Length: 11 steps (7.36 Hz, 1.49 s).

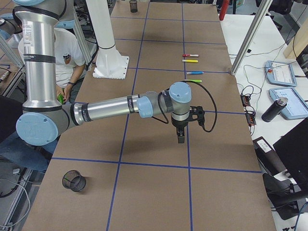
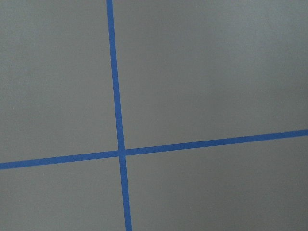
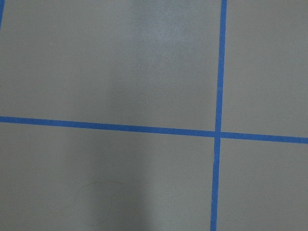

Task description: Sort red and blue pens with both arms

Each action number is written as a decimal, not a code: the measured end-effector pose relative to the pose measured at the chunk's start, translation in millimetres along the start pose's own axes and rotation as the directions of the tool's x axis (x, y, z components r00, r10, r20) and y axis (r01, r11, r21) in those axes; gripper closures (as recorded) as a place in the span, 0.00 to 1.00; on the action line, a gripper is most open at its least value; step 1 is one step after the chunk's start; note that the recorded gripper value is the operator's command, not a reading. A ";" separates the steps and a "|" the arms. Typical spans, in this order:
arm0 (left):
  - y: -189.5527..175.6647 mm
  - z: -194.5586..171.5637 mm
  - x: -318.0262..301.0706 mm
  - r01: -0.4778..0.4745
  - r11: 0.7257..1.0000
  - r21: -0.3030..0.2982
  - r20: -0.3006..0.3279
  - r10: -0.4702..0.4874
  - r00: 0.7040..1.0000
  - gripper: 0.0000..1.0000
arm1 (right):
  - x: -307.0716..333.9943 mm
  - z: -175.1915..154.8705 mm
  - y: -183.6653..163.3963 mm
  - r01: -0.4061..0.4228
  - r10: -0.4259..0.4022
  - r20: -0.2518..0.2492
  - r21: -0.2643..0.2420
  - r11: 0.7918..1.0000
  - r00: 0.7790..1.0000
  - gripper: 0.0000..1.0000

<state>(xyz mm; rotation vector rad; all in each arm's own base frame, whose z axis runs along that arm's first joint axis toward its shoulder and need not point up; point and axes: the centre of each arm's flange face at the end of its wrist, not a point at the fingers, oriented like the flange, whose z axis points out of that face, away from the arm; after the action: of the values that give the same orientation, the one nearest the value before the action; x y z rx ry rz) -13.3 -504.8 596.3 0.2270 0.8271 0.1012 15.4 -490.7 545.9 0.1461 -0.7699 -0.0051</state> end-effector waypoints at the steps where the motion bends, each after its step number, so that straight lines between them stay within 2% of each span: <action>1: 8.8 3.4 -2.0 -0.001 1.000 -0.010 0.001 0.001 1.000 0.00 | -0.6 -2.8 5.3 -0.002 0.002 -0.001 0.004 1.000 1.000 0.00; 6: 21.7 9.5 -5.8 0.012 0.999 -0.032 -0.006 -0.012 1.000 0.00 | -3.1 -3.6 15.7 0.004 -0.004 0.007 0.006 1.000 1.000 0.00; 11: 26.1 13.7 -10.7 0.068 0.997 -0.039 -0.005 -0.069 0.998 0.00 | -18.8 6.7 14.1 0.058 -0.058 0.021 0.013 0.998 0.998 0.00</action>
<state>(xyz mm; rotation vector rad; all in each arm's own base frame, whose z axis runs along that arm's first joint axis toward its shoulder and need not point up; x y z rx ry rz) -10.3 -483.5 619.2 0.1613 0.8377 0.0538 -3.3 -476.5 539.5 0.1800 -0.7866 -0.0567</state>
